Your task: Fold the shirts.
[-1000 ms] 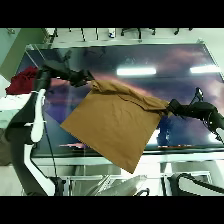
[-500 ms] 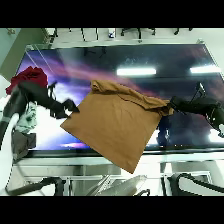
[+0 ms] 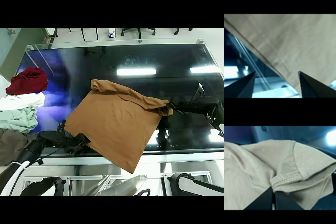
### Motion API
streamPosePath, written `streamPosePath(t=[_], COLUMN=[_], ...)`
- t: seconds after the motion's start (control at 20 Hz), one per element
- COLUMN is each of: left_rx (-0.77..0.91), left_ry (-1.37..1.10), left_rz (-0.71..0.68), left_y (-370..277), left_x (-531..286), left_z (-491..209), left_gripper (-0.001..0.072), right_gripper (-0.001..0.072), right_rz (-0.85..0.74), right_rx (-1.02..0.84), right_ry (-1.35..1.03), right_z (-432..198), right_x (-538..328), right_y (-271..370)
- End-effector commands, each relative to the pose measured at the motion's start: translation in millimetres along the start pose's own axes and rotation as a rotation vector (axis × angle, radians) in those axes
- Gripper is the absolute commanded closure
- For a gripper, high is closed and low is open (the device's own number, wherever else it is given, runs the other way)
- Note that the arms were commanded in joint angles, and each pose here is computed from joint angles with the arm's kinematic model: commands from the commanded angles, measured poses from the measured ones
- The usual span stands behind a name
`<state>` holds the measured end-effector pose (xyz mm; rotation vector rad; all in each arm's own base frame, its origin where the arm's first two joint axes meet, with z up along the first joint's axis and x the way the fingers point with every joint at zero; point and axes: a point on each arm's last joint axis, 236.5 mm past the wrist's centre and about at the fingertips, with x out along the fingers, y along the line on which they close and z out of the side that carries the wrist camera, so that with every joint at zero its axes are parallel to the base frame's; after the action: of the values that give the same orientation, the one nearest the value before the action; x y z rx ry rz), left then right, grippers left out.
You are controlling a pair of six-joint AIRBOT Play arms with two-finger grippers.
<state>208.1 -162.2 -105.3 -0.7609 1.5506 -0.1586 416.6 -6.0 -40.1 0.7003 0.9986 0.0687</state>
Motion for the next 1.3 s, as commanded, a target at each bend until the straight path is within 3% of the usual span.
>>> streamPosePath(t=[0.0, 0.05, 0.15, 0.4, 0.65, 0.9, 0.95, 1.0, 1.05, 1.25], left_rx=[0.015, 0.018, 0.046, 0.120, 0.147, 0.185, 0.195, 0.202, 0.199, 0.216], left_ry=[-0.068, -0.093, -0.157, -0.286, -0.404, -0.274, -0.226, -0.185, -0.148, -0.066], left_rz=[0.022, 0.019, 0.008, 0.045, 0.068, 0.057, 0.058, 0.058, 0.058, 0.065], left_y=[0, -6, -22, -28, -18, -30, -33, -34, -37, -38], left_x=[20, 20, 16, -45, -135, -106, -97, -92, -91, -125], left_z=[16, 29, 65, 177, 287, 313, 309, 304, 299, 275], left_gripper=[0.0116, 0.0119, 0.0687, 0.0696, 0.0696, 0.0695, 0.0573, 0.0189, 0.0016, 0.0017], right_gripper=[0.0689, 0.0689, 0.0690, 0.0691, 0.0689, 0.0683, 0.0638, 0.0444, 0.0294, 0.0264], right_rz=[0.004, 0.005, 0.020, -0.009, 0.030, 0.027, 0.030, 0.032, 0.038, 0.032], right_rx=[-0.002, -0.002, -0.003, 0.021, 0.220, 0.285, 0.289, 0.285, 0.253, -0.133], right_ry=[0.007, 0.010, 0.050, 0.208, 0.280, 0.274, 0.258, 0.241, 0.230, 0.205], right_z=[-2, -2, -12, -82, -204, -237, -233, -229, -225, -197], right_x=[0, 0, -1, -27, -54, -43, -42, -41, -41, -59], right_y=[1, 1, 5, 6, 30, 34, 35, 35, 36, 50])
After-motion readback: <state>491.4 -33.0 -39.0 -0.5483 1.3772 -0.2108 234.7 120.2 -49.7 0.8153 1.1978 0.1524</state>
